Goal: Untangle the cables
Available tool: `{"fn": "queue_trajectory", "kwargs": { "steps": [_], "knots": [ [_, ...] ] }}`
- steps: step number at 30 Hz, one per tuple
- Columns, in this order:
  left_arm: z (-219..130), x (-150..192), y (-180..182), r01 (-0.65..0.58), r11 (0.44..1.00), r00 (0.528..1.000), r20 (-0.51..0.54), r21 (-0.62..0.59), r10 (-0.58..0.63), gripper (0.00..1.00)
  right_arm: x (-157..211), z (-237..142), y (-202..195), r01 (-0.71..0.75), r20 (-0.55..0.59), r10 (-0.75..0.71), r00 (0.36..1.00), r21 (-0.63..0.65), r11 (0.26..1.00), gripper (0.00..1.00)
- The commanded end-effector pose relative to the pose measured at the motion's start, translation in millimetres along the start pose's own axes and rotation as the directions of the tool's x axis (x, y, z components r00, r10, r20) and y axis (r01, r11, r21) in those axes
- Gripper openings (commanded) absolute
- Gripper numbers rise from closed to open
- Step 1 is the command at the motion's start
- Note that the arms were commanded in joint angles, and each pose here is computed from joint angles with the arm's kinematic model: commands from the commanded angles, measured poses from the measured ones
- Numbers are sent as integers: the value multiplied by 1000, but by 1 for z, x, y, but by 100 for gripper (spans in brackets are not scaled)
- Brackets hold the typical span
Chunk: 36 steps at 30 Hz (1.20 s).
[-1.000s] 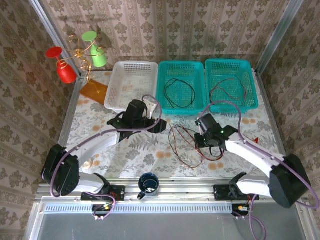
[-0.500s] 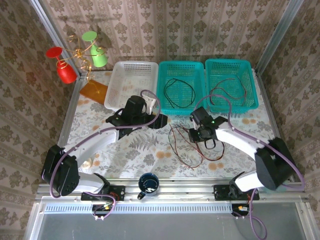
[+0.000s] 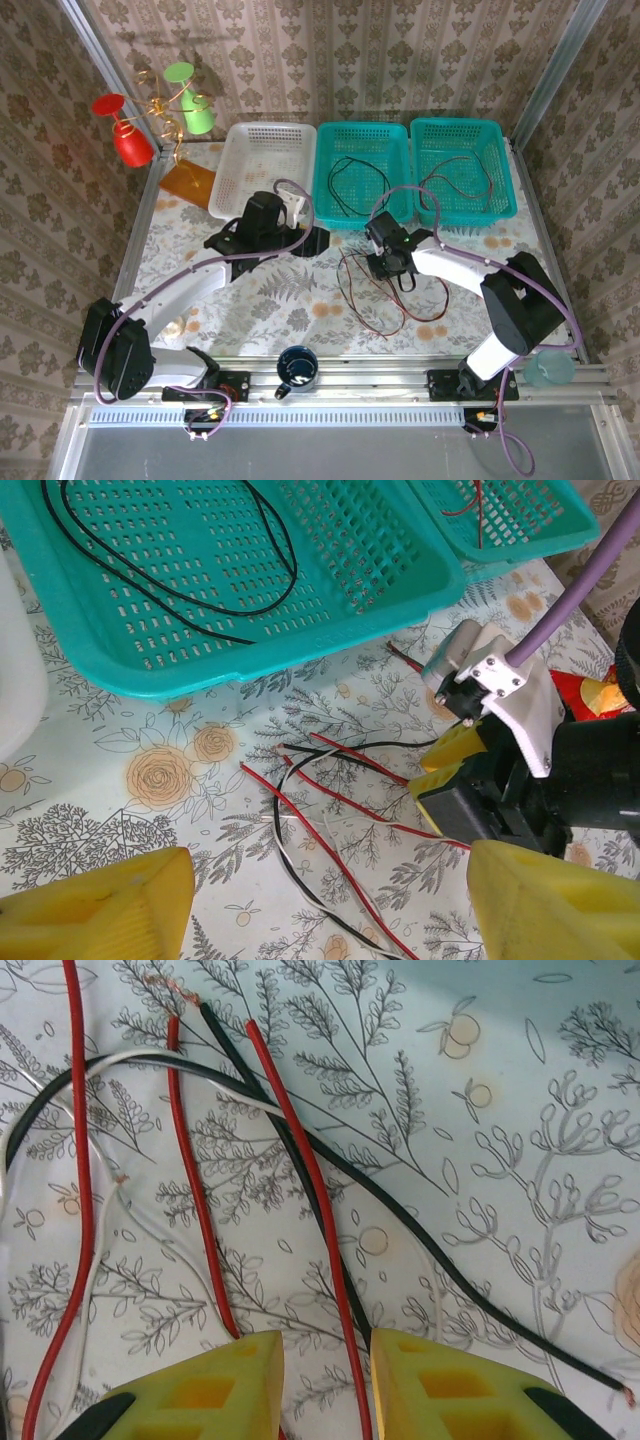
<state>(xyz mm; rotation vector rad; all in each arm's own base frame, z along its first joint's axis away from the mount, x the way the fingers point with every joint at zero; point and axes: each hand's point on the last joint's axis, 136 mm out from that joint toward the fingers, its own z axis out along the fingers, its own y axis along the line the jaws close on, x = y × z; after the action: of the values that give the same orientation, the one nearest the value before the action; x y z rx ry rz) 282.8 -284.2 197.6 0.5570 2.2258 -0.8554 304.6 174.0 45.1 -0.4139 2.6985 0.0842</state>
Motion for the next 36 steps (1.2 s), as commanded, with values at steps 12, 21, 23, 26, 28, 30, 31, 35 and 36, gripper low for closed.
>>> {"fn": "queue_trajectory", "kwargs": {
  "steps": [12,21,23,26,28,30,31,35,36],
  "knots": [
    [-5,4,2,15,1000,1000,-4,-2,-15,73,16,6,-13,-35,102,29,994,52,998,35],
    [-4,7,3,22,1000,1000,-11,-4,-22,73,40,23,-13,-32,36,30,999,52,998,30],
    [-4,7,3,21,1000,1000,-10,-3,-21,73,44,27,-12,-29,25,27,999,61,998,28],
    [-4,7,3,25,1000,1000,-10,-4,-25,73,46,29,-11,-13,14,12,1000,85,996,24],
    [-5,7,3,25,1000,1000,-9,-4,-25,73,47,32,-9,-4,4,3,1000,89,996,18],
    [-6,7,3,25,1000,1000,-10,-4,-25,73,48,34,-8,1,-4,0,1000,86,996,13],
    [-6,7,3,24,1000,1000,-10,-7,-24,73,48,34,-7,3,-4,-3,1000,83,997,10],
    [-9,8,3,20,1000,1000,-10,-11,-20,73,45,29,-6,10,25,-12,1000,72,997,1],
    [-9,7,3,17,1000,1000,-9,-11,-18,73,43,26,-5,10,37,-13,999,67,998,0]
  ]
}}
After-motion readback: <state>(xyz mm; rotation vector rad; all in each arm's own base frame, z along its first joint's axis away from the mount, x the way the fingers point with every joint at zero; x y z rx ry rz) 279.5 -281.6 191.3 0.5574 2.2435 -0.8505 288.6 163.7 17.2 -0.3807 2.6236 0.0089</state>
